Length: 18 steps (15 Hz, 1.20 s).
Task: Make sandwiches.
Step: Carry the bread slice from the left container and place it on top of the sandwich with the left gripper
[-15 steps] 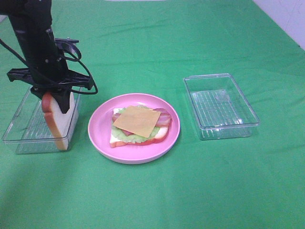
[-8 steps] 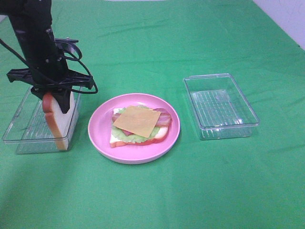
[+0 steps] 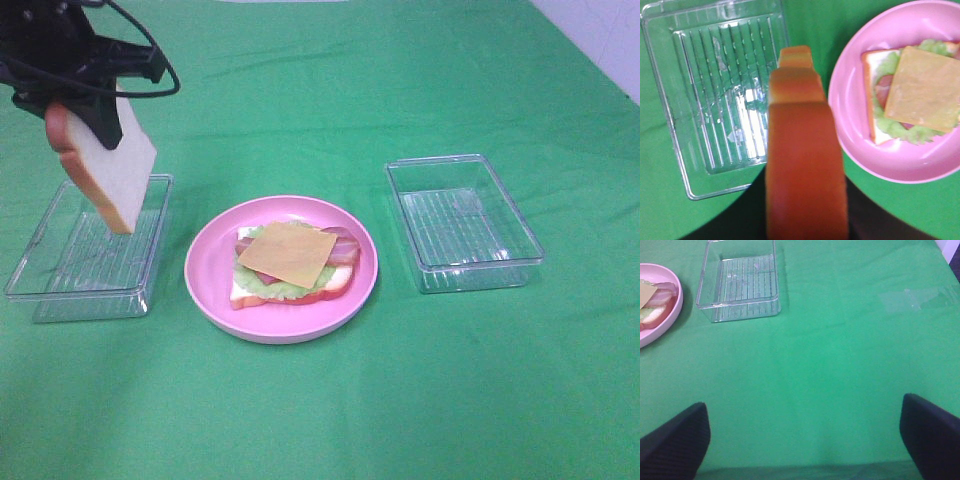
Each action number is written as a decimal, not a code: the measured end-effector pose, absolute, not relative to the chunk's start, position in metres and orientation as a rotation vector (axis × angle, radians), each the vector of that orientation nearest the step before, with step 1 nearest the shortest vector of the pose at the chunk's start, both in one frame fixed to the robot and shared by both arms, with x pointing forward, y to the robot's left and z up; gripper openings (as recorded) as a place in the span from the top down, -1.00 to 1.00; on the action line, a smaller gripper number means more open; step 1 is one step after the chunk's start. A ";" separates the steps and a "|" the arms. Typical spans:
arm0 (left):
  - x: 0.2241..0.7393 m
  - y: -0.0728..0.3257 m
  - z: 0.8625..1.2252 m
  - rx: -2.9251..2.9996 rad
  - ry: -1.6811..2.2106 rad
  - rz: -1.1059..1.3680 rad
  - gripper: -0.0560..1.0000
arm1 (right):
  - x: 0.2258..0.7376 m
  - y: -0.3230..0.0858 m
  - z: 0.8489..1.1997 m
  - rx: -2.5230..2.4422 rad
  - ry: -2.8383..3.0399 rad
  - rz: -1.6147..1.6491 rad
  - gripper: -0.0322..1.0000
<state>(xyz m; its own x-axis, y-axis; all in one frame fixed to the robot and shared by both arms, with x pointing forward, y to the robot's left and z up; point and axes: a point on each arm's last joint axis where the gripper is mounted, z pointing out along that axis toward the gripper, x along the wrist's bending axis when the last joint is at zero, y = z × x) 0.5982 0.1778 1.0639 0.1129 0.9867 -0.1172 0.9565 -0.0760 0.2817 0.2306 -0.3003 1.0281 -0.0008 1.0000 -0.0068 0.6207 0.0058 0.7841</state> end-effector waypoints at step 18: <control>0.611 0.118 0.920 1.666 1.652 -0.503 0.48 | 0.231 -0.300 1.028 1.678 1.685 0.808 -0.97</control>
<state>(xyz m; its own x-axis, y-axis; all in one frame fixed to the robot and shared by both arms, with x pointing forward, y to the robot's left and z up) 0.6112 0.1184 0.9201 0.1005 0.6885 -0.7182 0.9720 0.0863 0.2187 0.2306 -0.3003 1.0281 -0.0008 1.0000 -0.0068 0.6207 0.0058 0.7841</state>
